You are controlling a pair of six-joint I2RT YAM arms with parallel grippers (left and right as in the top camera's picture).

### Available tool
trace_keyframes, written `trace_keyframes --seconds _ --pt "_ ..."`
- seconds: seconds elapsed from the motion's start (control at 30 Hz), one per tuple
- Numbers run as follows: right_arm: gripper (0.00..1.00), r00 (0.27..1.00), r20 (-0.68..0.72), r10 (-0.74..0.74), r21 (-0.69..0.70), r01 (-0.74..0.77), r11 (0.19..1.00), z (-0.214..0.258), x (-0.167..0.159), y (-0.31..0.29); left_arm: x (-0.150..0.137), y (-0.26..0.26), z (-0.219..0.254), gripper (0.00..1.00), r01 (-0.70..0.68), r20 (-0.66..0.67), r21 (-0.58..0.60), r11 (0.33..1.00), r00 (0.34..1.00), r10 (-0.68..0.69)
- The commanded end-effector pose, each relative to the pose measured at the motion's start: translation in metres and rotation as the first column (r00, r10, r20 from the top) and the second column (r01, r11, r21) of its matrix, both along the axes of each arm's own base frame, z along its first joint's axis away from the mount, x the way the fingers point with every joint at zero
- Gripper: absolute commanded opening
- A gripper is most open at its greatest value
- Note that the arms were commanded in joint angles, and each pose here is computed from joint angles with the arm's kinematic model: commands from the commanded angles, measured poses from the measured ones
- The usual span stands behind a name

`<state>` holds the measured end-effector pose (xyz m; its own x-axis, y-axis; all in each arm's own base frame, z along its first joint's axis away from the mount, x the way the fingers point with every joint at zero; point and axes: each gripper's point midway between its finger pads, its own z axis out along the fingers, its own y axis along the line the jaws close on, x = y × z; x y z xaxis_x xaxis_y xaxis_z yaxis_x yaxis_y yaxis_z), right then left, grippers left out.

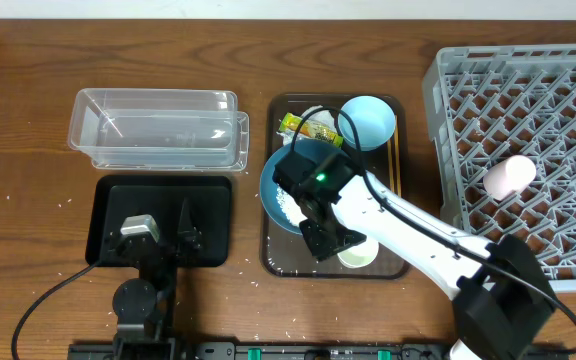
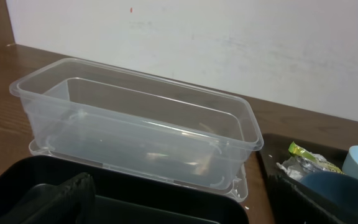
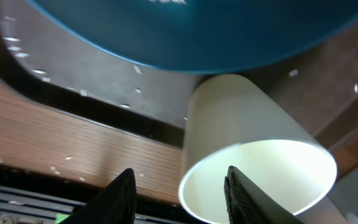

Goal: Sort waste into correct bins and load items into the dishwasher rack
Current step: 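Move the right gripper to the small white cup and grasp it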

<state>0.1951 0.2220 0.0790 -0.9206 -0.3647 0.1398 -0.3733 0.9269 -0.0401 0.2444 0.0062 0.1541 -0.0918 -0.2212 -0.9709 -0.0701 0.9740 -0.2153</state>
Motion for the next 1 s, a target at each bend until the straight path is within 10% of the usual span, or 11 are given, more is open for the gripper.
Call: trace_keyframes --seconds 0.0,0.47,0.97 --pt "0.41 1.0 -0.004 -0.023 -0.042 0.023 0.999 -0.008 -0.001 -0.005 -0.001 0.002 -0.018 0.91 -0.009 -0.051 0.011 1.0 0.999 0.009" --pt "0.01 0.999 -0.003 -0.034 -0.036 0.034 0.999 -0.018 -0.003 -0.005 -0.001 0.002 -0.018 0.91 -0.009 -0.051 0.011 1.0 0.999 0.009" --pt "0.01 0.978 0.208 0.003 -0.004 -0.002 1.0 0.112 0.065 -0.052 -0.001 0.002 -0.018 0.91 -0.009 -0.051 0.011 1.0 0.999 0.009"
